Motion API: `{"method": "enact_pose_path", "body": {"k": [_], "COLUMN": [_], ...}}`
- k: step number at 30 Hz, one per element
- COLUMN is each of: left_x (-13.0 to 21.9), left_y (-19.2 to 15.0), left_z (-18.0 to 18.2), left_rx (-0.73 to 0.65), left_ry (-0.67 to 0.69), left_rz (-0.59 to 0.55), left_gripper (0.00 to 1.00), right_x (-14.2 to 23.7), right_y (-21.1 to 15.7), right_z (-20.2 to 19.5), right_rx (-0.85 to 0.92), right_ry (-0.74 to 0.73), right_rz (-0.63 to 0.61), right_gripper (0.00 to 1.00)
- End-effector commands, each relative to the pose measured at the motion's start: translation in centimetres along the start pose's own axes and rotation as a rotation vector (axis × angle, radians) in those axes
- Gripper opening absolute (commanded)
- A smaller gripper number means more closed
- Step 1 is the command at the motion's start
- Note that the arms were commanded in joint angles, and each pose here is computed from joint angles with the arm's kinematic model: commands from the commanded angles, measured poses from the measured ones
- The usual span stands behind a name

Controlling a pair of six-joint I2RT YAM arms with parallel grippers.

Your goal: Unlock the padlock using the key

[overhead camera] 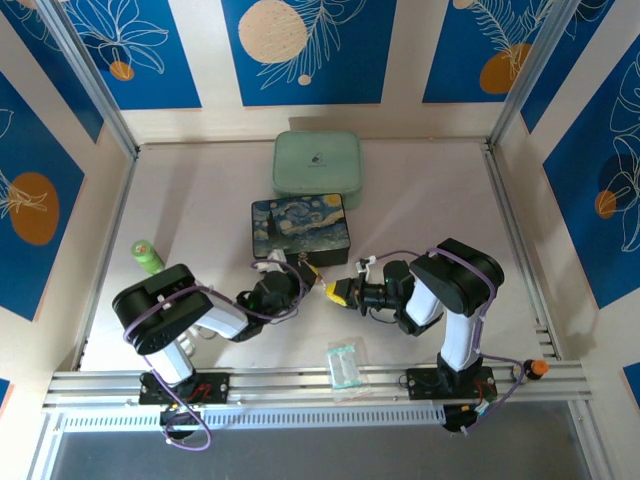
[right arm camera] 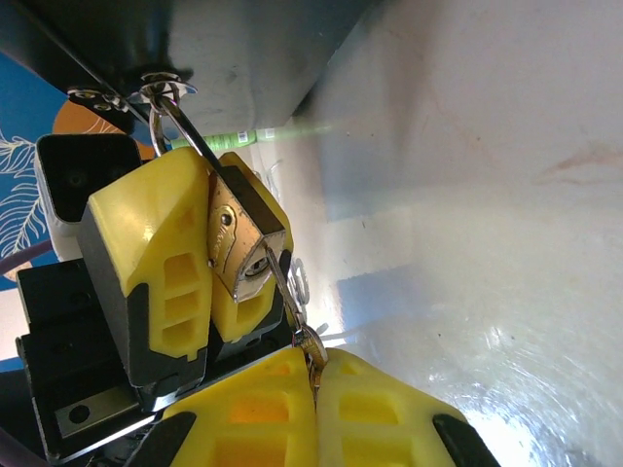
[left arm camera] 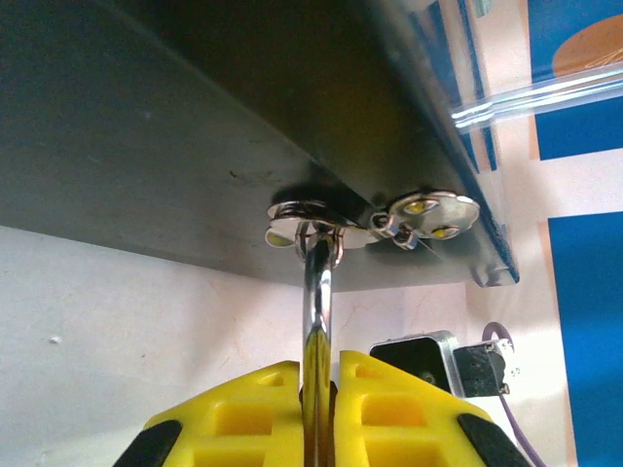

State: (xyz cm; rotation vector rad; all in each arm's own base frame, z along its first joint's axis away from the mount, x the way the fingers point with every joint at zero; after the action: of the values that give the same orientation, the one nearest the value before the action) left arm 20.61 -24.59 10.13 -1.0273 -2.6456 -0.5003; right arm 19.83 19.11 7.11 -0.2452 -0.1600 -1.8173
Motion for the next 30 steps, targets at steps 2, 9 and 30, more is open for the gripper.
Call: {"method": "enact_pose_path", "body": {"k": [2,9,30], "left_x": [-0.4,-0.5,-1.0], "left_y": [-0.2,-0.4,-1.9], "left_z": [-2.3,-2.3,-2.4], "left_rx": [0.038,0.042,0.068], "left_ry": [-0.115,-0.112,-0.145], "left_rz": [-0.01,-0.004,0.051], "left_gripper": [0.0,0.0,0.0], "right_x": [-0.5,-0.4,-0.7], "right_y": [0.0,0.1,1.3], "right_z": [0.1,0.3,0.3], "right_rx": [0.015,0.023,0.032], "right_ry": [0.013,0.015,0.021], "right_rz": [0.031,0.016,-0.011], "right_gripper": [0.0,0.0,0.0]}}
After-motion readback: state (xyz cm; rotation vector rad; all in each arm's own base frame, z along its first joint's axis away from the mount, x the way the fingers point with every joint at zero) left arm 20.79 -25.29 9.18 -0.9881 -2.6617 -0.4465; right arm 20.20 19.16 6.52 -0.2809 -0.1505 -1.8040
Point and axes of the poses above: each hand's point on the last joint's axis, 136 mm out from that joint toward the fingers, its own x axis back along the fingers, its own z axis along the line the jaws close on, y = z × x, the point moved 9 cm from there along x, back along the fingers, and after that the axes turned 4 degrees about x, right-handed, at the moved point
